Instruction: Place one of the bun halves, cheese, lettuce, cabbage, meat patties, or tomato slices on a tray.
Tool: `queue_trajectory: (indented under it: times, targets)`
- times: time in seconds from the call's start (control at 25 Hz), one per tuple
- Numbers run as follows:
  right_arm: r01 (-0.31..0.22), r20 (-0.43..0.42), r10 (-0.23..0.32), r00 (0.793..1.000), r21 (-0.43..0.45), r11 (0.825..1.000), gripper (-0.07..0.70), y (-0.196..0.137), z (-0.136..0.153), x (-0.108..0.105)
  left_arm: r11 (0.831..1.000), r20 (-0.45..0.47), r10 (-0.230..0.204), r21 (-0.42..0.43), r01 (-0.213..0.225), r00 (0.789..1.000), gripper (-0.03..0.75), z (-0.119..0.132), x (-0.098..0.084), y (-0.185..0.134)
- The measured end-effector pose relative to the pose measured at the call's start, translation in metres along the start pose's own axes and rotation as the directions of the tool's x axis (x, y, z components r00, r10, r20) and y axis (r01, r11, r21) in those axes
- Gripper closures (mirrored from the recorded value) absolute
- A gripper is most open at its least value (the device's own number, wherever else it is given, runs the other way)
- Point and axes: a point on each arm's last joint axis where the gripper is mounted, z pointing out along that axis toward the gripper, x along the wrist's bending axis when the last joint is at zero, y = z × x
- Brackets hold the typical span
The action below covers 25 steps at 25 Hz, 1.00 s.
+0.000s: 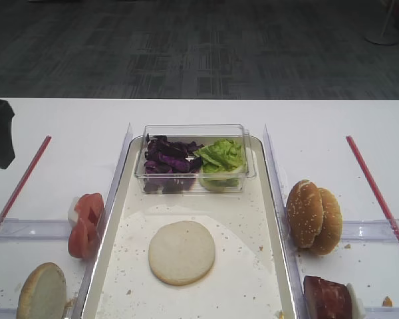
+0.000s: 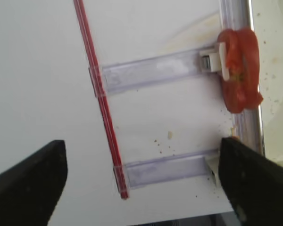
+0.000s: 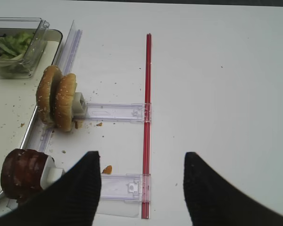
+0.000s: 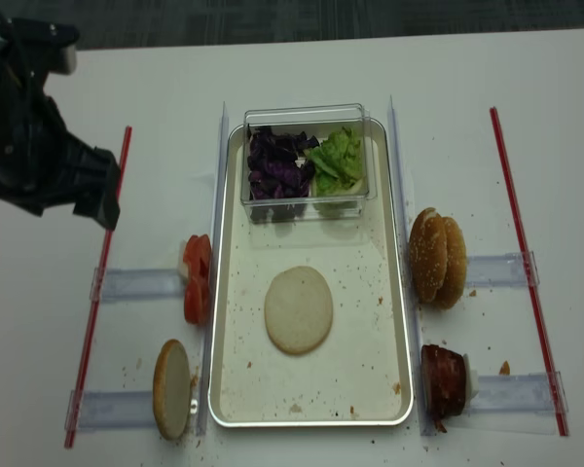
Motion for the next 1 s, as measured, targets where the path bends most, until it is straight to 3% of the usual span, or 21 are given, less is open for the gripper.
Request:
queue_trajectory:
  times: [0.32, 0.6, 0.72, 0.84, 1.0]
  targets:
    - [0.000, 0.000, 0.000, 1.000, 0.000, 1.000, 0.206, 0.000, 0.000, 0.000, 0.996, 0.022, -0.028, -0.086, 0.030, 0.999, 0.118, -0.024, -0.008, -0.078]
    - [0.000, 0.000, 0.000, 1.000, 0.000, 1.000, 0.206, 0.000, 0.000, 0.000, 0.978, 0.029, -0.031, -0.206, 0.036, 0.999, 0.118, -0.032, -0.014, -0.145]
    - [0.000, 0.000, 0.000, 1.000, 0.000, 1.000, 0.206, 0.000, 0.000, 0.000, 0.954, 0.027, -0.030, -0.297, 0.037, 0.999, 0.118, -0.030, -0.016, -0.170]
    - [0.000, 0.000, 0.000, 1.000, 0.000, 1.000, 0.206, 0.000, 0.000, 0.000, 0.920, 0.022, -0.030, -0.391, 0.036, 0.999, 0.118, -0.026, -0.017, -0.192]
    - [0.000, 0.000, 0.000, 1.000, 0.000, 1.000, 0.206, 0.000, 0.000, 0.000, 0.884, 0.019, -0.029, -0.466, 0.034, 0.999, 0.118, -0.021, -0.019, -0.215]
